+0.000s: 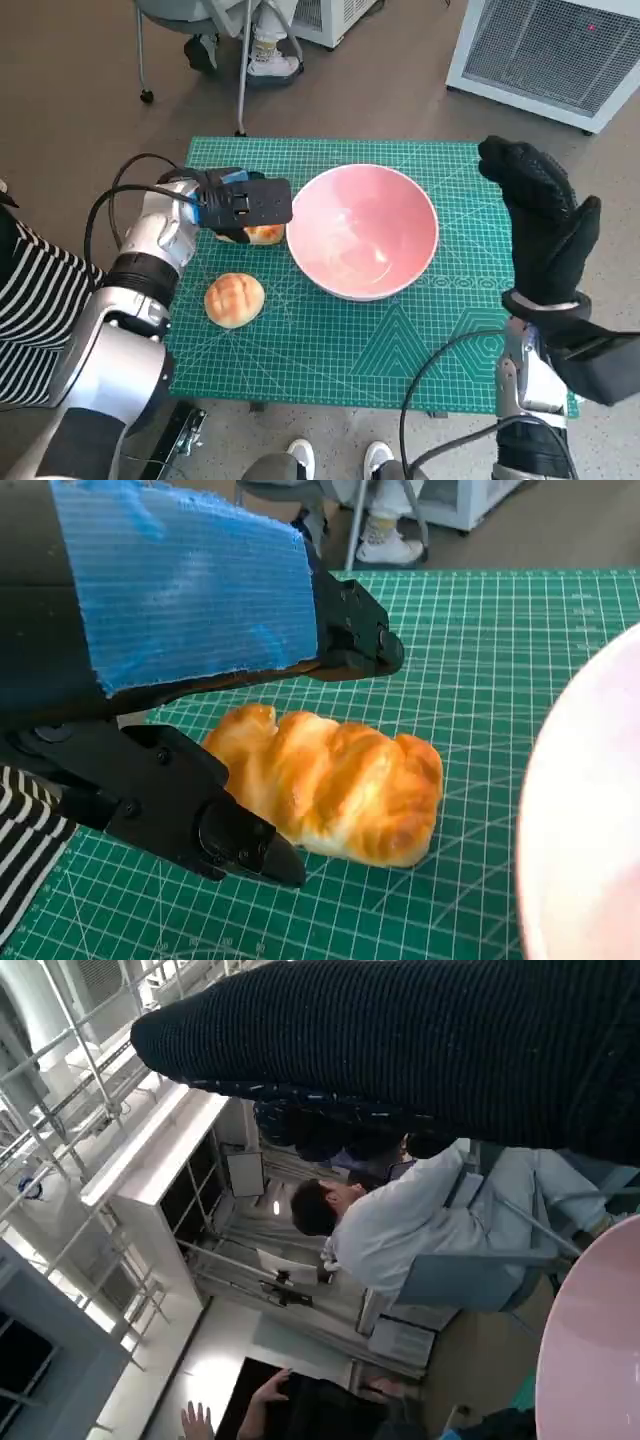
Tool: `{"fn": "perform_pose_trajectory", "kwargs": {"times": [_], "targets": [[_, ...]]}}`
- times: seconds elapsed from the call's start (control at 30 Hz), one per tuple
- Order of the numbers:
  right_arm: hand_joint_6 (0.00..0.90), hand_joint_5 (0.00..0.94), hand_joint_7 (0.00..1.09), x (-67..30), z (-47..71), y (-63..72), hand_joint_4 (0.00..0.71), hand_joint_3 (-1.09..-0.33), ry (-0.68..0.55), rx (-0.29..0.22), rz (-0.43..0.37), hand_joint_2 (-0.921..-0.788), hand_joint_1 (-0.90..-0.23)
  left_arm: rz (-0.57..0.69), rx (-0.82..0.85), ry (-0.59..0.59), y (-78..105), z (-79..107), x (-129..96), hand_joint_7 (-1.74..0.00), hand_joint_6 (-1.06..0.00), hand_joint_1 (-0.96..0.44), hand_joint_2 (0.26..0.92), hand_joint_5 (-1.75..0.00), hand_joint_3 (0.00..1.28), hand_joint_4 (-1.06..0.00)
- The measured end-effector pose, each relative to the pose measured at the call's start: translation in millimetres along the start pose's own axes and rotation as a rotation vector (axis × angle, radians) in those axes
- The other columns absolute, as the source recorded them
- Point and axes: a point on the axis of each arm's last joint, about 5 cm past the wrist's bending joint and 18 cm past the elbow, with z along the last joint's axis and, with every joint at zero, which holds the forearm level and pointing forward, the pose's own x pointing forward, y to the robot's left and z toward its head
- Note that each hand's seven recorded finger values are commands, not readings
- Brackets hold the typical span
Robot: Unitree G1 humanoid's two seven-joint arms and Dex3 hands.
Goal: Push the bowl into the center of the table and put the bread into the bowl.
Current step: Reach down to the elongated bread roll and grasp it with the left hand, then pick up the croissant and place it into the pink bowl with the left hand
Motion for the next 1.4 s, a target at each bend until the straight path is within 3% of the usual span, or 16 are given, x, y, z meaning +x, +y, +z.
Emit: {"fn": "perform_pose_trajectory", "kwargs": {"times": [0.23, 0.5, 0.63, 0.73, 0.77, 0.93, 0.97, 1.1, 1.13, 1.17, 1.27, 1.4], "targets": [[0.134, 0.0, 0.34, 0.0, -0.1, 0.3, 0.197, -0.721, 0.0, 0.001, -0.001, -0.921, -0.662, 0.042, 0.018, 0.002, -8.8, 3.3, 3, -0.02, -0.31, -0.19, 0.789, -0.03, 0.0, -0.13], [0.135, 0.0, 0.35, 0.1, 1.0, 0.0, 0.196, -0.722, -0.007, 0.009, -0.006, -0.921, -0.662, 0.066, 0.048, 0.025, -25.6, -1.4, 6, -0.04, -0.45, -0.1, 0.8, -0.02, 0.0, -0.29], [0.134, 0.0, 0.35, 0.6, 3.4, -0.8, 0.195, -0.722, -0.017, 0.014, -0.009, -0.921, -0.668, 0.062, 0.068, 0.036, -33.7, -4.0, 7, -0.04, -0.51, -0.05, 0.81, -0.12, 0.01, -0.52], [0.126, 0.0, 0.35, 0.7, 5.3, -1.7, 0.188, -0.723, -0.024, 0.01, -0.009, -0.921, -0.671, 0.07, 0.094, 0.045, -36.2, -4.9, 7, -0.02, -0.58, -0.02, 0.801, -0.87, 0.04, -0.44], [0.125, 0.0, 0.35, 0.8, 6.0, -1.8, 0.187, -0.723, -0.026, 0.01, -0.008, -0.921, -0.671, 0.072, 0.102, 0.047, -36.5, -5.0, 7, -0.02, -0.59, -0.01, 0.802, -0.94, 0.04, -0.42], [0.118, 0.0, 0.35, 0.6, 8.3, -1.8, 0.182, -0.727, -0.035, 0.007, -0.007, -0.921, -0.671, 0.077, 0.14, 0.058, -39.2, -6.0, 8, -0.05, -0.71, -0.01, 0.825, -1.0, 0.03, -0.45], [0.115, 0.0, 0.35, 0.4, 8.4, -1.9, 0.18, -0.729, -0.035, 0.006, -0.007, -0.921, -0.67, 0.076, 0.15, 0.062, -40.0, -6.4, 8, -0.08, -0.76, 0.12, 0.859, -1.11, 0.07, -0.51], [0.112, 0.0, 0.35, -0.8, 8.2, -2.5, 0.177, -0.733, -0.033, 0.005, -0.01, -0.921, -0.669, 0.078, 0.187, 0.068, -42.5, -7.1, 8, -0.13, -0.84, 0.28, 0.901, -1.24, 0.11, -0.57], [0.111, 0.0, 0.35, -1.2, 8.2, -2.7, 0.177, -0.734, -0.032, 0.004, -0.011, -0.921, -0.669, 0.08, 0.191, 0.068, -42.6, -7.1, 8, -0.49, -0.75, 0.18, 0.908, -1.26, 0.12, -0.59], [0.11, 0.0, 0.36, -1.4, 8.1, -2.8, 0.176, -0.735, -0.032, 0.004, -0.012, -0.921, -0.669, 0.082, 0.193, 0.068, -42.7, -7.1, 8, -0.73, -0.69, 0.11, 0.913, -1.27, 0.11, -0.59], [0.109, 0.0, 0.36, -1.5, 8.2, -3.1, 0.175, -0.737, -0.033, 0.003, -0.013, -0.921, -0.668, 0.089, 0.195, 0.069, -42.7, -7.2, 8, -0.99, -0.66, 0.04, 0.918, -1.27, 0.1, -0.6], [0.107, 0.0, 0.36, -1.6, 8.2, -3.3, 0.175, -0.737, -0.035, 0.001, -0.014, -0.921, -0.666, 0.096, 0.195, 0.071, -42.8, -8.4, 8, -1.08, -0.65, 0.01, 0.92, -1.26, 0.08, -0.63]]}}
